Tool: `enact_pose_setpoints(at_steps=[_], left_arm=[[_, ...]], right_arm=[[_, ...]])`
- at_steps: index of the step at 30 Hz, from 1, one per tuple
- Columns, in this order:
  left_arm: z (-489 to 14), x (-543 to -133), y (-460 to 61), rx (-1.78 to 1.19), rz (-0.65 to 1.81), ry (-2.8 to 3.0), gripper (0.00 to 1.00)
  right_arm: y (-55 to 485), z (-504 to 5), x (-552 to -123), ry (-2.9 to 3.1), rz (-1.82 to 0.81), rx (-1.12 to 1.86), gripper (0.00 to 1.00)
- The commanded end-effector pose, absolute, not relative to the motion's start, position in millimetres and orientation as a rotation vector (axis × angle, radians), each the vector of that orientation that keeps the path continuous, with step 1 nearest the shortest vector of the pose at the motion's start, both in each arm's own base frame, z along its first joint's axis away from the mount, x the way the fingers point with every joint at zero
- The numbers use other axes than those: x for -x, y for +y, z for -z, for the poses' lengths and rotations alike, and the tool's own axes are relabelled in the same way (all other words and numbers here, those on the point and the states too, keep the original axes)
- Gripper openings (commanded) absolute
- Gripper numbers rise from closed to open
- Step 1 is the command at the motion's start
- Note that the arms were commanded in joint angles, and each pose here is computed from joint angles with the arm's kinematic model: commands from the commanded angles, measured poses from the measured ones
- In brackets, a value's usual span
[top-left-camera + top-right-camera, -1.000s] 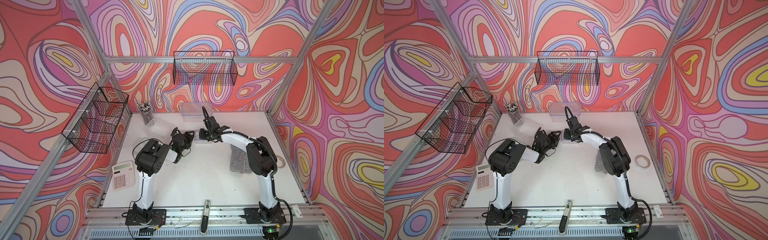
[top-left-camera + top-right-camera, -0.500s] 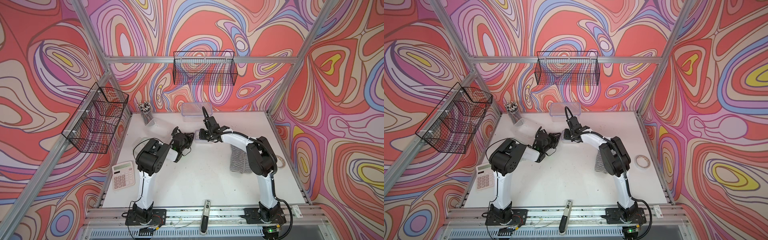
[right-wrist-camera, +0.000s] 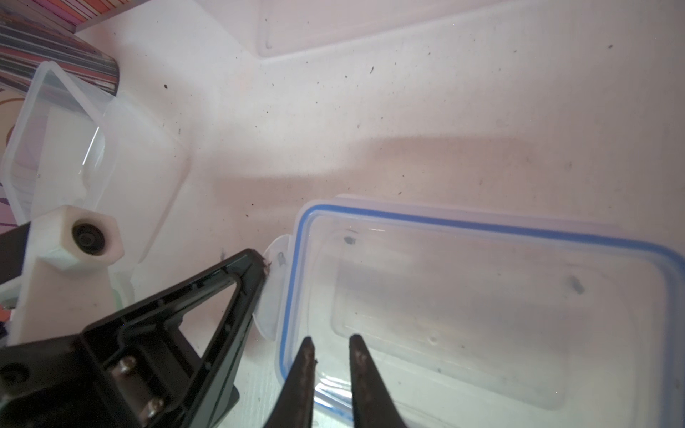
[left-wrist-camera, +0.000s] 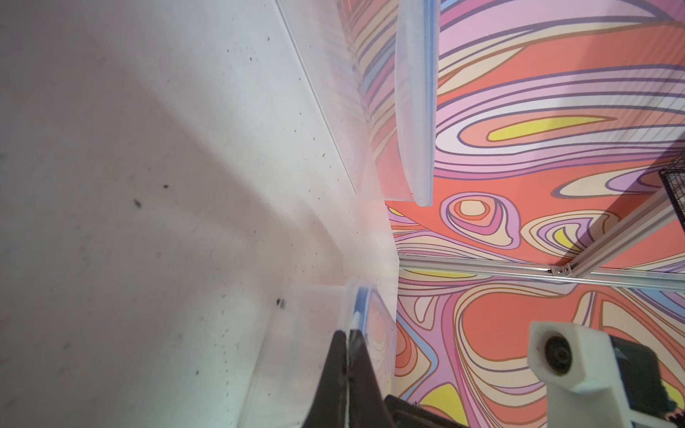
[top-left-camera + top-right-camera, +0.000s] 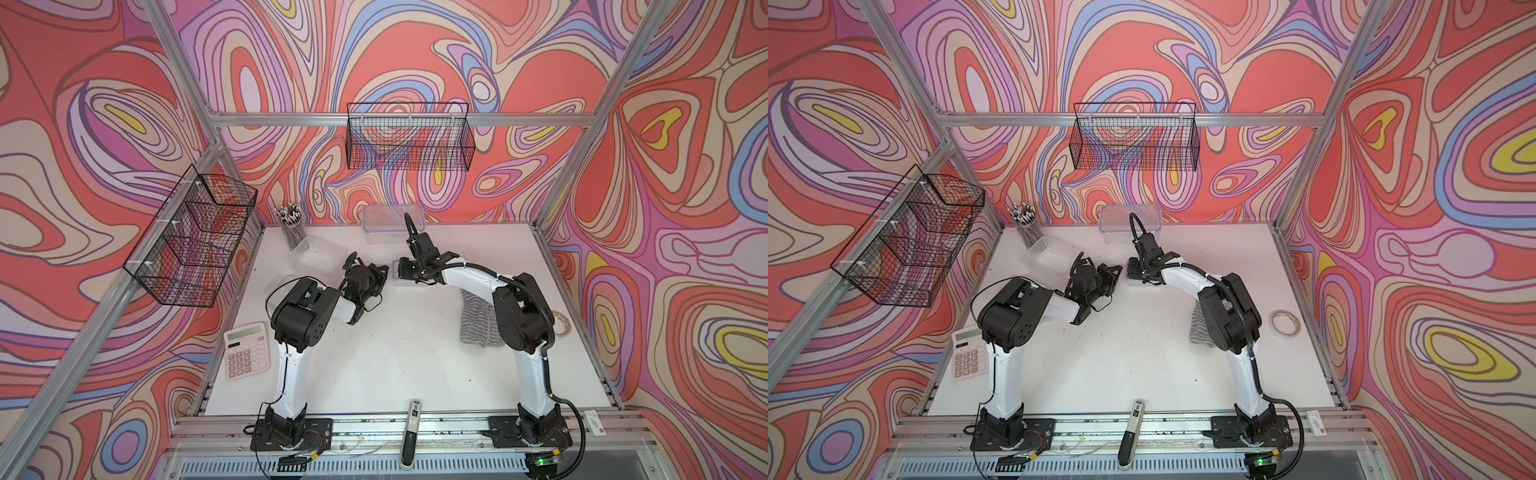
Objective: Wipe the insides of the lunch boxes
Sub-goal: Open the fastener of the lunch box, then adjust the lunch box at the center of the board.
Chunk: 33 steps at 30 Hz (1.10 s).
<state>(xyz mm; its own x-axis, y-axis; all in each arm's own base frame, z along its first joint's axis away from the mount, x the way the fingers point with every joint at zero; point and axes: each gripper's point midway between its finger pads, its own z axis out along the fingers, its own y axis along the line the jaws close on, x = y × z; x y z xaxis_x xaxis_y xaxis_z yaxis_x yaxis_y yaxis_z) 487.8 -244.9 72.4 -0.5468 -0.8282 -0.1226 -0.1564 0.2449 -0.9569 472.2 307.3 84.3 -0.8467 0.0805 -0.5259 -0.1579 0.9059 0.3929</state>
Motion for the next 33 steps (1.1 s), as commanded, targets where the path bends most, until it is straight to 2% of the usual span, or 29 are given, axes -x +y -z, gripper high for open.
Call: enact_pose_setpoints(at_steps=[1,3,5,9,16,24,29,33], left_arm=[[-80.4,-485.0,-251.9,0.865,1.344,1.891,0.27],[-81.4,-483.7,-248.9,0.862,1.335,1.887,0.42],[-82.6,-482.7,-245.9,0.862,1.327,1.884,0.52],[-86.3,-482.1,-240.5,0.860,1.317,1.878,0.62],[-88.4,-470.6,-233.3,0.861,1.279,1.938,0.64],[-73.6,-426.9,-238.3,0.846,1.149,2.220,0.64],[-68.7,-403.1,-266.3,0.769,1.179,2.347,0.64],[-63.0,-402.9,-289.7,0.702,1.251,2.429,0.64]], right_arm=[[296.5,-51.4,-442.8,2.683,-0.506,0.072,0.26],[302.0,-64.3,-446.0,2.663,-0.537,0.093,0.27],[308.1,-79.3,-449.9,2.640,-0.568,0.121,0.30],[317.8,-111.2,-460.1,2.582,-0.608,0.179,0.37],[298.3,-142.7,-492.1,2.502,-0.613,0.199,0.44],[238.1,-128.2,-543.5,2.479,-0.805,0.086,0.59],[229.7,-112.4,-552.9,2.480,-0.910,0.056,0.60],[233.0,-101.7,-547.9,2.506,-0.943,0.065,0.60]])
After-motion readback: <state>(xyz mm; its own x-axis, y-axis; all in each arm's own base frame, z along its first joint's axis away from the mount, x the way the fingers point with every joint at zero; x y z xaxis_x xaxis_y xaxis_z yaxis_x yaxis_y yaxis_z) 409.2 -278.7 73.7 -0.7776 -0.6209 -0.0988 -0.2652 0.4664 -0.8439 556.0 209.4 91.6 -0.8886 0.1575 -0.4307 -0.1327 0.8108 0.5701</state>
